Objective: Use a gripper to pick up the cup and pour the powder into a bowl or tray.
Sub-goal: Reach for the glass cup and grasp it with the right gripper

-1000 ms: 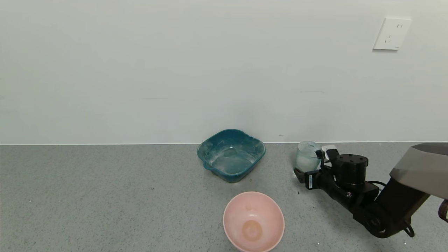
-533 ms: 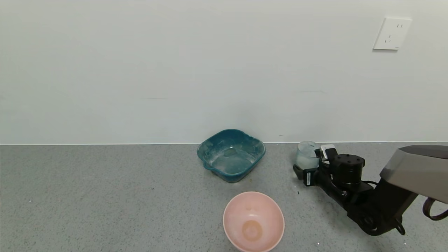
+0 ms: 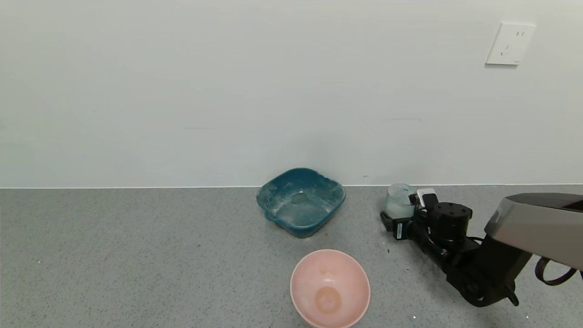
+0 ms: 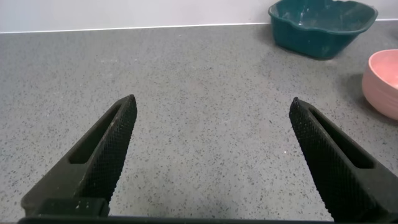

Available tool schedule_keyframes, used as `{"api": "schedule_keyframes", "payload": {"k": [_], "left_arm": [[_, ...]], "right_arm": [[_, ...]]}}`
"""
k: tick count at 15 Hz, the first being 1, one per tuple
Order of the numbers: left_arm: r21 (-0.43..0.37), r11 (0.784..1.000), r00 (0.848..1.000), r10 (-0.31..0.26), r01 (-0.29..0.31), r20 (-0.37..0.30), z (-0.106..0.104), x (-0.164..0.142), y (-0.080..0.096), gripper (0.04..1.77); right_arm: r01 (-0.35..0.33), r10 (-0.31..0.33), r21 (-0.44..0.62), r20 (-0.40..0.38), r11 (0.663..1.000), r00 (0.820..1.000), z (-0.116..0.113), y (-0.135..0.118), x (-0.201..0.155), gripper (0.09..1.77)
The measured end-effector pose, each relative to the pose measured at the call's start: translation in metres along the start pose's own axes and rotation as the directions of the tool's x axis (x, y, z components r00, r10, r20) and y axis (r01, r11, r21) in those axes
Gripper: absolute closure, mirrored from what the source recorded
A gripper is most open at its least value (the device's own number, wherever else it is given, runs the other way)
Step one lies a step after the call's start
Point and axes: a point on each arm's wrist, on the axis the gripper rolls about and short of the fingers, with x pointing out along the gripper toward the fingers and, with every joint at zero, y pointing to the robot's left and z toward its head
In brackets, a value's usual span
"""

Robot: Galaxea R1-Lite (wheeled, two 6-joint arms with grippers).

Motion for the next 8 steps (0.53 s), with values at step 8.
{"api": "schedule_keyframes", "payload": {"k": [8], "left_arm": [[-0.001, 1.000, 1.000, 0.000, 0.000, 0.000, 0.0000, 0.0000, 0.0000, 0.05]], "right_arm": [[-0.004, 0.004, 0.005, 0.039, 1.000, 0.999, 0.0021, 0.0026, 0.0113, 0.15]]}}
